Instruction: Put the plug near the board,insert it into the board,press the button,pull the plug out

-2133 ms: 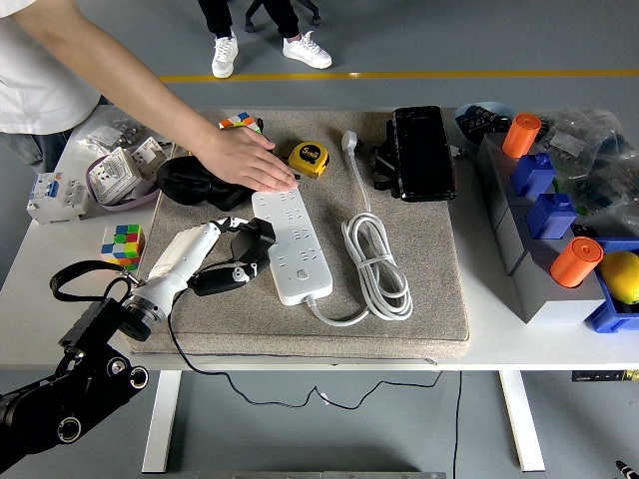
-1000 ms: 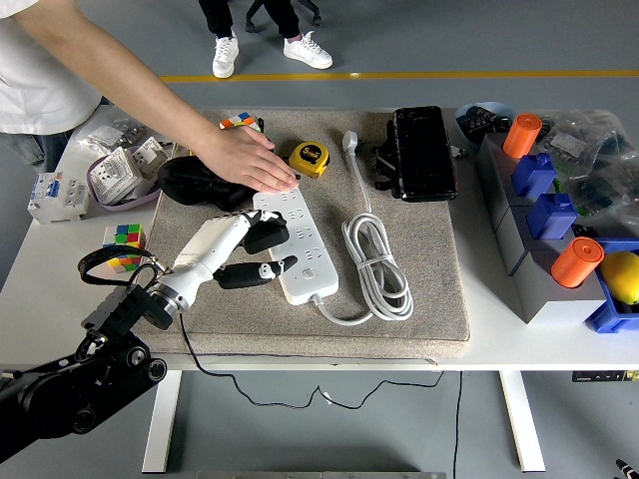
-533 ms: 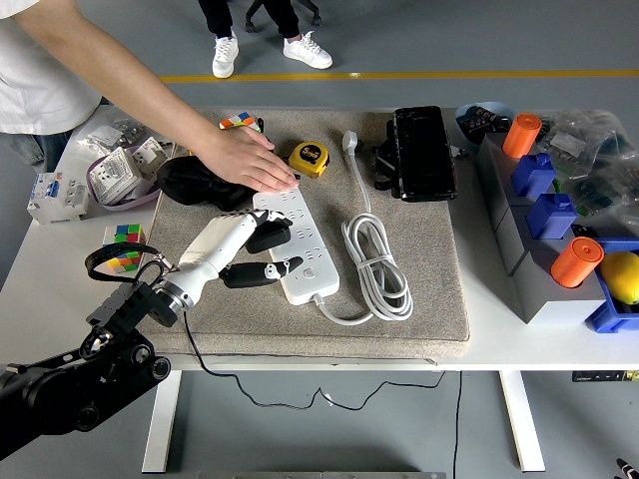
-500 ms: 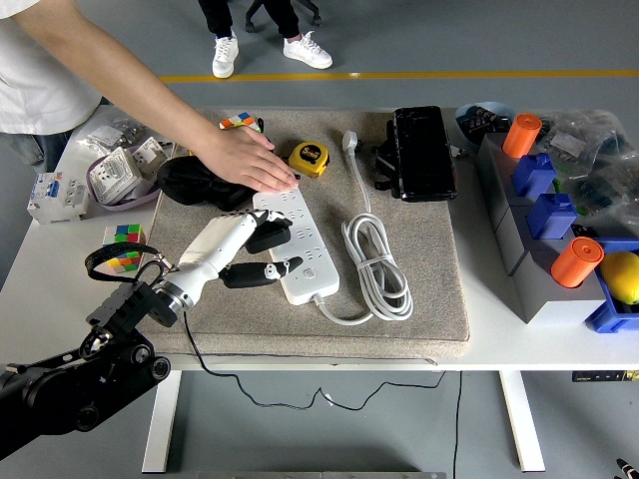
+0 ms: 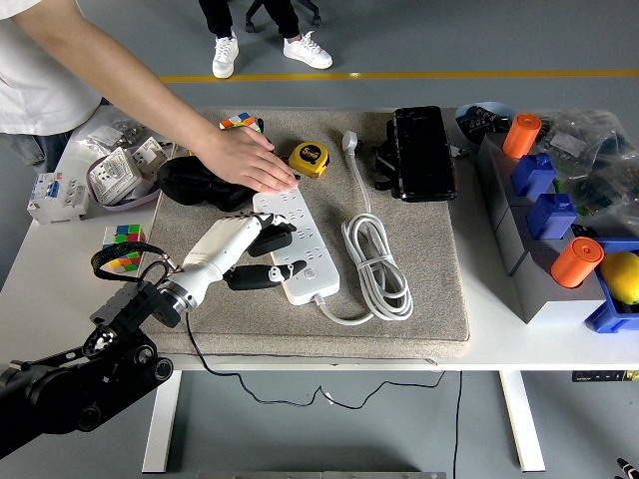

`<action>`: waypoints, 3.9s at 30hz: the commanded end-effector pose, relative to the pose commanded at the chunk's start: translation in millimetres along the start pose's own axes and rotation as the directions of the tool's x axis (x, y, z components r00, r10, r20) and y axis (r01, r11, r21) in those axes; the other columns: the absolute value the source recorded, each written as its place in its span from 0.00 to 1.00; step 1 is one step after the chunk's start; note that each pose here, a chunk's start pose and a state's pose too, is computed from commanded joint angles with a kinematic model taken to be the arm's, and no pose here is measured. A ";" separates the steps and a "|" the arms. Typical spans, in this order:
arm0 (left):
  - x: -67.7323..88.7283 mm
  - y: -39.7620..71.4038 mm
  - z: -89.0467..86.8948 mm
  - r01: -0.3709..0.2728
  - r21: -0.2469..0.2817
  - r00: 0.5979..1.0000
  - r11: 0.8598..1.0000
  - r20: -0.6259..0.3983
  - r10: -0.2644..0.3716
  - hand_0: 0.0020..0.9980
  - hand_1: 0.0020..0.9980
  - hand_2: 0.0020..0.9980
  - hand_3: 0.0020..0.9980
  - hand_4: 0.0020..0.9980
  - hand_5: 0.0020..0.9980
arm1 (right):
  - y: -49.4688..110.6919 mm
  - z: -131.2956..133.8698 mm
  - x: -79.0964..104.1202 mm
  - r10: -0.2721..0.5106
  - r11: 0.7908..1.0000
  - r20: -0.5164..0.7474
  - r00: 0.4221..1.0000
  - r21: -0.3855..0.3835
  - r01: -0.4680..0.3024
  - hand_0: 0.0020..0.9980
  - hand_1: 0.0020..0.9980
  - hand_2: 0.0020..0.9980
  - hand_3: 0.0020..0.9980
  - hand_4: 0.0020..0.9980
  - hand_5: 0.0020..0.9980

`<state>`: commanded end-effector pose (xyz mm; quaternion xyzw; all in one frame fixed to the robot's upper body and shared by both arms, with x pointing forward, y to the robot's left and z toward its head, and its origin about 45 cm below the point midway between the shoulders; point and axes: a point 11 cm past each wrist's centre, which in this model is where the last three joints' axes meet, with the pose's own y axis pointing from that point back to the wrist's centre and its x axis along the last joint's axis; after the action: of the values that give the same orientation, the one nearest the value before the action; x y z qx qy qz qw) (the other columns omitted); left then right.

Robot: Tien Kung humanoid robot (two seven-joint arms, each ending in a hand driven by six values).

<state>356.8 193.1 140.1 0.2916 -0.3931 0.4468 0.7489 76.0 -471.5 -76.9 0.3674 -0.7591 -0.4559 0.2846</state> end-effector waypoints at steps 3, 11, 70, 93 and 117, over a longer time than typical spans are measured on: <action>2.5 -0.5 0.6 -0.009 -0.005 1.000 1.000 -0.003 0.009 0.71 0.75 0.75 0.71 0.84 0.69 | 0.0 0.3 0.1 0.001 1.000 0.001 1.000 0.001 -0.001 0.62 0.67 0.68 0.57 0.85 0.50; 20.4 1.9 10.4 -0.084 -0.040 0.995 0.996 -0.054 0.082 0.71 0.75 0.75 0.71 0.84 0.69 | 0.1 0.8 -0.1 0.000 1.000 0.000 1.000 0.001 0.000 0.62 0.67 0.68 0.57 0.85 0.49; -16.6 12.3 37.1 0.445 0.209 0.895 0.871 -0.055 -0.444 0.04 0.09 0.15 0.89 0.79 0.00 | 0.3 0.6 1.0 -0.001 1.000 0.001 1.000 -0.001 0.001 0.62 0.67 0.67 0.56 0.84 0.49; -9.4 9.7 39.8 0.441 0.191 0.897 0.877 -0.064 -0.437 0.04 0.09 0.15 0.85 0.79 0.00 | 0.3 0.0 0.2 -0.002 1.000 0.002 1.000 0.002 0.002 0.62 0.67 0.67 0.56 0.84 0.49; 31.6 10.1 0.7 -0.132 0.147 0.721 0.980 -0.664 0.197 0.70 0.71 0.72 0.63 0.86 0.32 | -2.0 -2.0 -9.6 -0.015 1.000 -0.002 1.000 0.003 0.015 0.62 0.67 0.67 0.56 0.84 0.49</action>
<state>356.8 210.8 168.2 0.1068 -0.0986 0.6037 0.7838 83.6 -465.2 -78.8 0.3739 -0.7569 -0.4562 0.2815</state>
